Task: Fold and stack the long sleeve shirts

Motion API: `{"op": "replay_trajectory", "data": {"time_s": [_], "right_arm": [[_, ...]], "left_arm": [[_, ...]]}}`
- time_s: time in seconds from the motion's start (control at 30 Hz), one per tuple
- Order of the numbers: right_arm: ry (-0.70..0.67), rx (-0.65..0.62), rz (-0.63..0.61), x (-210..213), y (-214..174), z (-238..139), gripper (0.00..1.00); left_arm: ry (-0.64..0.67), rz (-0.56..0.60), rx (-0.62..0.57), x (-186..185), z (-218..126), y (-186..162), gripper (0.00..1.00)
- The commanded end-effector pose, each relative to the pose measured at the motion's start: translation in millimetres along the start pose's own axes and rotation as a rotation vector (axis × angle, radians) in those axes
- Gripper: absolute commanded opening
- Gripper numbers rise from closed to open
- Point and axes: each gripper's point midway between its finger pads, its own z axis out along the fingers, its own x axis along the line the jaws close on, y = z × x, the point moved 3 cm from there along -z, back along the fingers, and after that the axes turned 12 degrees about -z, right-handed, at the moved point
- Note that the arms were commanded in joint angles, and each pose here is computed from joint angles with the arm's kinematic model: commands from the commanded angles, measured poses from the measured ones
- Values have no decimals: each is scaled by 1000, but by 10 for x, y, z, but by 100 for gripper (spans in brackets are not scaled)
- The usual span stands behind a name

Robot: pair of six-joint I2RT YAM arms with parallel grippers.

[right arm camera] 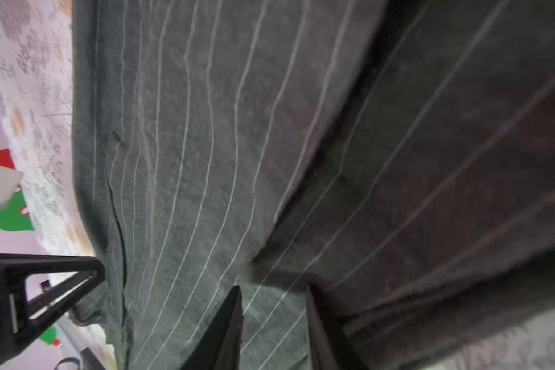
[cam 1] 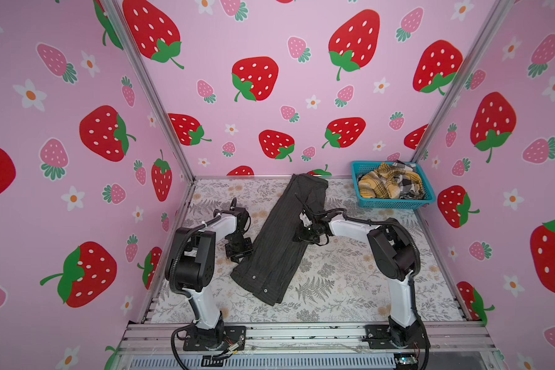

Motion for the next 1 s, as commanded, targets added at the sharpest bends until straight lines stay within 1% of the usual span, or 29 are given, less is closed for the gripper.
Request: {"op": "replay_trajectory", "data": {"time_s": [0.0, 0.07, 0.1, 0.17, 0.23, 0.3, 0.33, 0.43, 0.5, 0.53, 0.6, 0.67, 0.73, 0.77, 0.83, 0.97], "right_arm": [[-105, 14, 69, -525, 106, 33, 34], [-147, 10, 79, -741, 259, -39, 33], [-157, 6, 80, -808, 333, -83, 33], [-170, -11, 61, -878, 496, -209, 33], [-168, -42, 20, -850, 650, -406, 33], [-168, -75, -29, -749, 719, -611, 35], [-160, -85, -50, -675, 712, -724, 36], [-169, -92, -84, -515, 491, -993, 39], [-179, -81, -88, -454, 224, -1094, 42], [-180, -70, -86, -436, 63, -1126, 43], [-176, -56, -70, -426, -240, -1160, 46], [-166, -47, -59, -401, -517, -1167, 48], [-143, -39, -61, -344, -711, -1174, 48], [-128, -31, -67, -307, -792, -1158, 49], [-105, -10, -66, -269, -921, -1106, 49], [-63, 8, -32, -282, -1082, -1006, 48]], "left_arm": [[-81, 2, 105, -98, 180, -220, 33], [-145, 26, 160, -246, 208, -423, 29], [-174, 52, 185, -350, 204, -549, 29], [-222, 112, 219, -584, 172, -813, 29], [-277, 165, 246, -823, 102, -1072, 33], [-300, 181, 223, -934, -10, -1181, 35], [-293, 174, 180, -927, -98, -1171, 38], [-253, 166, 9, -801, -455, -1061, 48], [-260, 182, -38, -768, -630, -1057, 51], [-270, 187, -32, -773, -675, -1079, 52], [-320, 202, 29, -845, -682, -1181, 50], [-395, 214, 98, -983, -650, -1320, 43], [-431, 227, 144, -1111, -565, -1421, 39], [-423, 233, 169, -1156, -494, -1462, 36], [-395, 250, 211, -1242, -356, -1511, 34], [-330, 268, 237, -1310, -138, -1555, 40]]}}
